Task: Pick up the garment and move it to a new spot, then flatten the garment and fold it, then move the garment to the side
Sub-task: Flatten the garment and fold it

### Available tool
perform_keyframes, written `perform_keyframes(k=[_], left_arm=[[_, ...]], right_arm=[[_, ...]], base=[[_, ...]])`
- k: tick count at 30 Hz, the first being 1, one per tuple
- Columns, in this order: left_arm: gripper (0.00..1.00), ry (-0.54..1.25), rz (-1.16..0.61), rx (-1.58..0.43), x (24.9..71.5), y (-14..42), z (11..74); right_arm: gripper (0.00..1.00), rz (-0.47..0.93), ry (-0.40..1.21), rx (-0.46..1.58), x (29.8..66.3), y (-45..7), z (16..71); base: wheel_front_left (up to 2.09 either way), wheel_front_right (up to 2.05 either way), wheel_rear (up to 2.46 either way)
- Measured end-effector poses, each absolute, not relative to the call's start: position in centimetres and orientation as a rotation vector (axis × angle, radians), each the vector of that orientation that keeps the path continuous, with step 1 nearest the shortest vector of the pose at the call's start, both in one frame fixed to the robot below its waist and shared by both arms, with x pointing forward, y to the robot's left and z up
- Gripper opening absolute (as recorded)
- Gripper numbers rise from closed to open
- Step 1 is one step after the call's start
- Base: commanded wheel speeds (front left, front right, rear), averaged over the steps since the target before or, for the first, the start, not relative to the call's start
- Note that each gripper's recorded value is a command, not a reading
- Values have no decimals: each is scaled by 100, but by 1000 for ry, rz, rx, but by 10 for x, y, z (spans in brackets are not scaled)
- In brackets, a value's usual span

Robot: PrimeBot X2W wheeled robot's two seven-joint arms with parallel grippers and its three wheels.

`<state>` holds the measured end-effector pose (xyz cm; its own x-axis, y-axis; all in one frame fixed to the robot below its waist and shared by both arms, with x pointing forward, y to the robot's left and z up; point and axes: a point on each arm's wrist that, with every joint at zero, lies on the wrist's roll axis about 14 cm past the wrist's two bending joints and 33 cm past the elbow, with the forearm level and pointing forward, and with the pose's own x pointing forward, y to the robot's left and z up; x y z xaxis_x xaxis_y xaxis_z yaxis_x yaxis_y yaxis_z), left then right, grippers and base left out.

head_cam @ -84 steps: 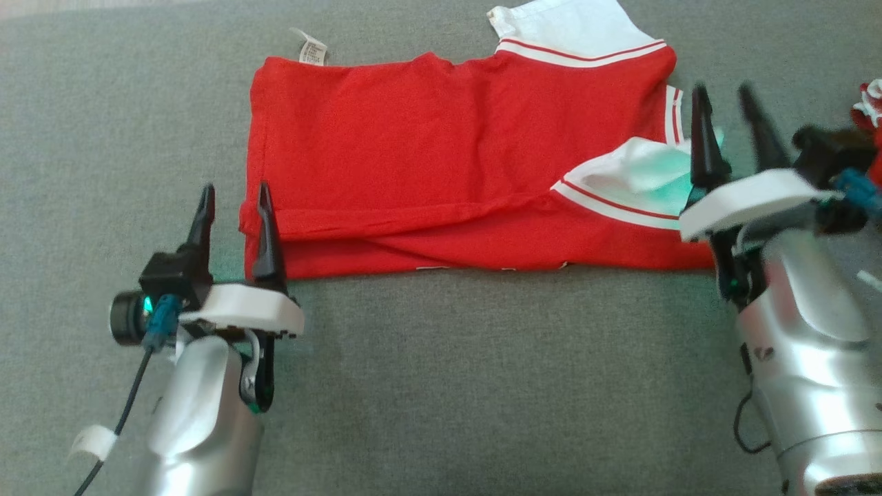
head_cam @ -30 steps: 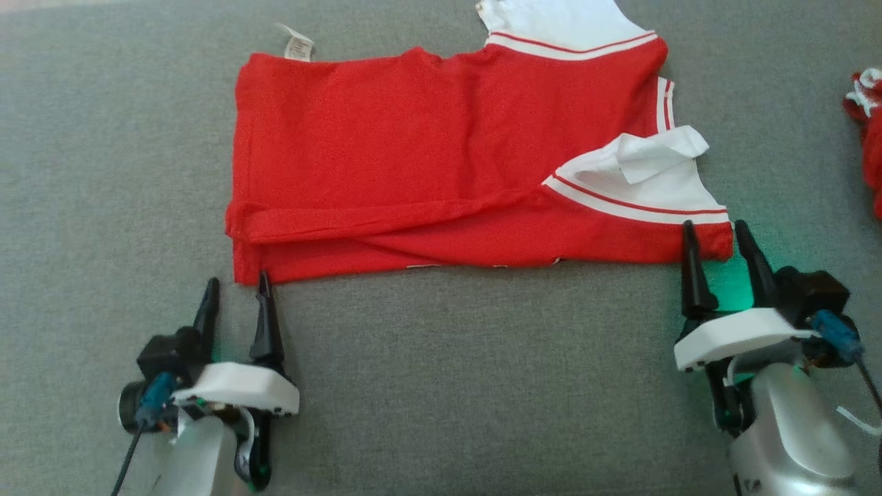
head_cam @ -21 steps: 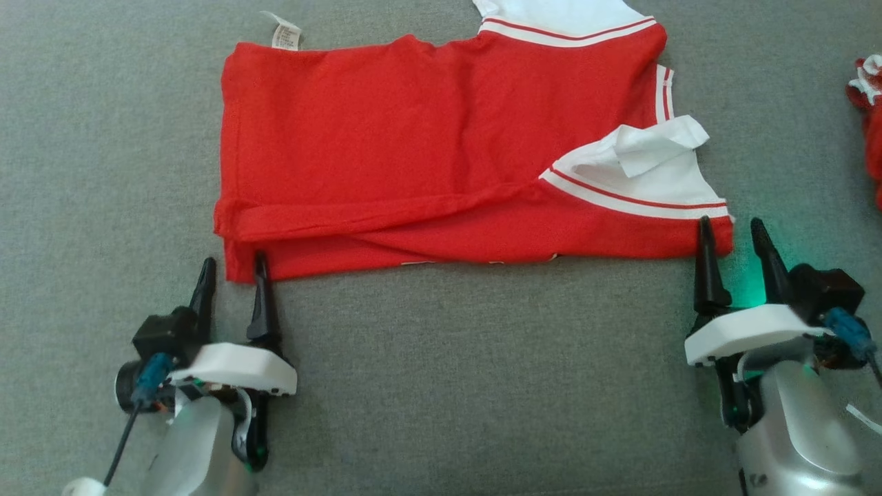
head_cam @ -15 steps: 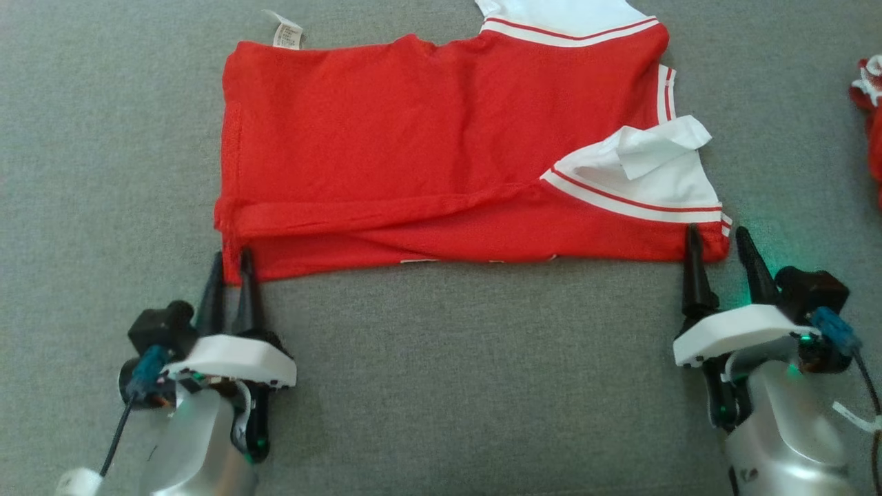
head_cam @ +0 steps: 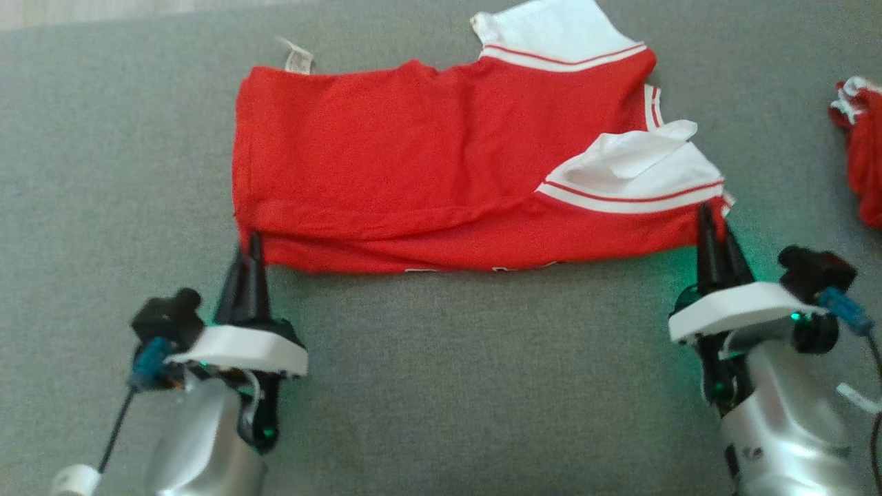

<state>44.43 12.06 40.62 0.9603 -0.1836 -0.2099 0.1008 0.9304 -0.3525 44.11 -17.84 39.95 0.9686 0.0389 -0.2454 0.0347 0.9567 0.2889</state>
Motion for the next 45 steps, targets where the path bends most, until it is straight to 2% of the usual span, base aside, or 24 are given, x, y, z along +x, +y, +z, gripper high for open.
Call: perform_keyframes(k=[6, 10, 13, 17, 18, 19, 20, 21, 24, 32, 38, 45], left_arm=[[0, 96, -124, -296, 450, 142, 457], [0, 80, -110, -274, 438, 150, 466], [0, 162, -87, -280, 409, 153, 439], [0, 324, -55, -299, 360, 153, 388], [0, 357, -50, -305, 351, 152, 378], [33, 382, -45, -311, 345, 152, 370], [100, 382, -45, -311, 345, 152, 370], [100, 397, -39, -313, 345, 153, 366], [100, 379, -31, -311, 357, 157, 369], [100, 175, -129, -147, 460, 164, 436], [100, 313, -205, -29, 511, 170, 429], [100, 553, -249, -33, 510, 175, 376]], right_arm=[[0, 15, 98, 365, 465, -186, 460], [0, 37, 79, 384, 460, -185, 477], [0, 34, 140, 384, 438, -187, 459], [0, 0, 299, 393, 391, -189, 404], [30, -10, 340, 396, 380, -189, 391], [88, -18, 372, 397, 371, -190, 380], [100, -18, 372, 397, 371, -190, 380], [100, -28, 402, 392, 366, -192, 370], [100, -32, 380, 366, 379, -202, 375], [100, 78, 221, 266, 460, -185, 424], [100, 170, 192, 220, 503, -158, 433], [100, 242, 213, 192, 526, -135, 422]], base=[[0, 0, 0], [0, 0, 0], [0, 0, 0], [0, 0, 0], [0, 0, 0], [0, 0, 0], [0, 0, 0], [0, 0, 0], [0, 0, 0], [0, 0, 0], [0, 0, 0], [0, 0, 0]])
